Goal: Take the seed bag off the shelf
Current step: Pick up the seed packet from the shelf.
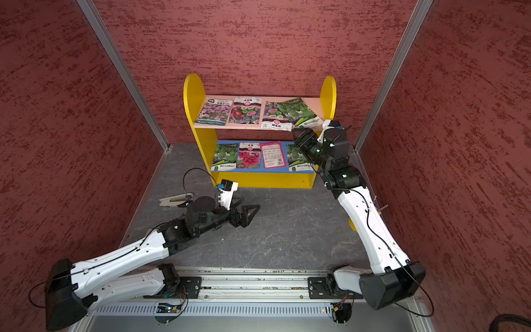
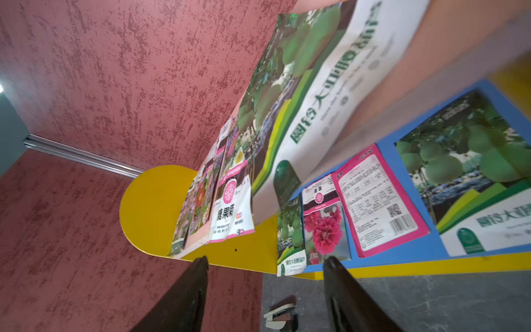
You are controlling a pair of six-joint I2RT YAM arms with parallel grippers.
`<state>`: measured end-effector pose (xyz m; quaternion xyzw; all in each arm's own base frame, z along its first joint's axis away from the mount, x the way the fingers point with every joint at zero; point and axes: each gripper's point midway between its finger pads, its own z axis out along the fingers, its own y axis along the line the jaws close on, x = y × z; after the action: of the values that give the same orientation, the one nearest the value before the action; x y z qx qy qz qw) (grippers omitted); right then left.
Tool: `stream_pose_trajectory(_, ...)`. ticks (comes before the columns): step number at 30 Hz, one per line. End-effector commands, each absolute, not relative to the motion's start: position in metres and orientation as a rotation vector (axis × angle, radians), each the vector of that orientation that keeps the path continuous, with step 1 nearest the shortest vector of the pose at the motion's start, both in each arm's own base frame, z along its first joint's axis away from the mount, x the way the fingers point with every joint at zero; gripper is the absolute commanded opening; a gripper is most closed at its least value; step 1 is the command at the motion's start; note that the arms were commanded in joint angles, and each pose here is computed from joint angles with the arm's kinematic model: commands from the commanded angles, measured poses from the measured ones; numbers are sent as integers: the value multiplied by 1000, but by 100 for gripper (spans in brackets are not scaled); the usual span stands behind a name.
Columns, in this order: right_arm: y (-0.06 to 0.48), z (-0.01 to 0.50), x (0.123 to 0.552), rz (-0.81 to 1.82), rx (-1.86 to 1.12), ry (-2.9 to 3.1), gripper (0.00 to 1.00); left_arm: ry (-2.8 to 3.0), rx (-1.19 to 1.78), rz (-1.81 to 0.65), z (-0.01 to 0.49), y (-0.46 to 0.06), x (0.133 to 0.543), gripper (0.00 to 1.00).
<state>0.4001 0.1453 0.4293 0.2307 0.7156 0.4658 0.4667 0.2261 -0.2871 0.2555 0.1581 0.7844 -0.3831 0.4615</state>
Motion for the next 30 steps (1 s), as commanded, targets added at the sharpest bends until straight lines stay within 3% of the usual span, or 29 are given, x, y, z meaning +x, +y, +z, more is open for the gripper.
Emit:
stream_pose_trajectory(1, 148, 462, 404, 1271, 549, 1610, 65, 1933, 382, -956, 254, -284, 224, 100)
stream_pose_trajectory(22, 136, 445, 426, 1290, 638, 1575, 52, 1935, 365, -934, 253, -272, 226, 100)
stream_pose_trajectory(30, 132, 436, 430, 1297, 672, 1575, 37, 1932, 358, -931, 253, -268, 226, 100)
